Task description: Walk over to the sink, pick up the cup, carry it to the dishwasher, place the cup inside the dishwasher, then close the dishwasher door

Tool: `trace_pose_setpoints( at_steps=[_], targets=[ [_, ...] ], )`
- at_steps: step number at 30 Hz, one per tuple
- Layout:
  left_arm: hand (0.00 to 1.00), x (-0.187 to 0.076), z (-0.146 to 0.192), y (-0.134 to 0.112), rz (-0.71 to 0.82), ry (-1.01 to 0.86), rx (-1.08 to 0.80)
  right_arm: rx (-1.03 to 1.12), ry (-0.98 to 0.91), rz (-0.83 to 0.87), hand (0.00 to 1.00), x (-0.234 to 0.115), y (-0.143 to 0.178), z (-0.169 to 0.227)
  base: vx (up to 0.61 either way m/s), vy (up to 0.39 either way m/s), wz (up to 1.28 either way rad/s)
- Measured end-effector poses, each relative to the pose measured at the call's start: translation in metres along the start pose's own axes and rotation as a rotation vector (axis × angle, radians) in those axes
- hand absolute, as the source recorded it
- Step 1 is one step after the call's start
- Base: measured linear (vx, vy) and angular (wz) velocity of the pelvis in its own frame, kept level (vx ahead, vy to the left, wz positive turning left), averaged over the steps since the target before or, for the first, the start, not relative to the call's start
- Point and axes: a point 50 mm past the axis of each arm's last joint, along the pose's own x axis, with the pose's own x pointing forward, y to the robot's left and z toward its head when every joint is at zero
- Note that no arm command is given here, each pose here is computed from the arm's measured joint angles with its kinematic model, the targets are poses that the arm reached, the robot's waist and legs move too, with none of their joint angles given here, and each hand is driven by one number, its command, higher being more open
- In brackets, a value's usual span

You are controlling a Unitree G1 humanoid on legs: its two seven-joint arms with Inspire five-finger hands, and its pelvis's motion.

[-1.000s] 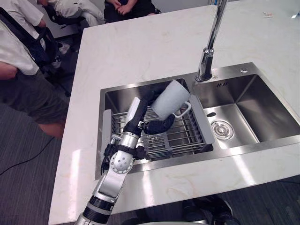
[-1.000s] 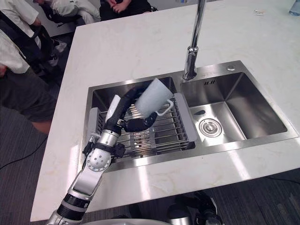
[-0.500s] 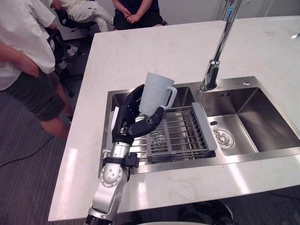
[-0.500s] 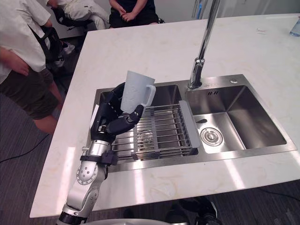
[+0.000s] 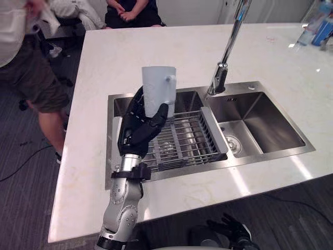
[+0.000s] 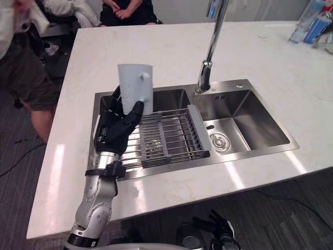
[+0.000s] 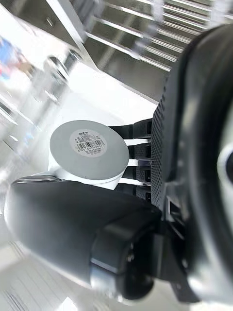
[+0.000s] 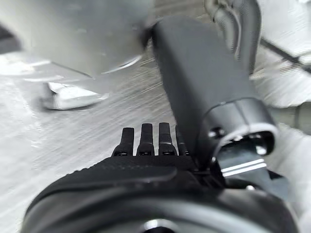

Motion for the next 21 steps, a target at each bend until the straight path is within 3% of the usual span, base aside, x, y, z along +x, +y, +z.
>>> trace_pose_setpoints(
  at_steps=[7, 16, 21],
  targets=[
    [0.3, -0.003, -0.001, -0.001, 0.03, -0.007, -0.052, 0.001, -0.071, -0.017, 0.9, 0.007, 0.001, 0.026, -0.15, -0.089, 0.24],
    [0.3, -0.01, -0.015, -0.048, -0.22, 0.063, -0.099, 0.067, -0.11, -0.091, 0.9, 0.002, -0.014, 0.027, -0.18, 0.063, 0.39],
    [0.3, -0.007, -0.014, -0.049, -0.237, 0.059, -0.086, 0.091, -0.064, -0.068, 0.9, -0.003, -0.005, 0.007, -0.06, 0.164, 0.21]
  ],
)
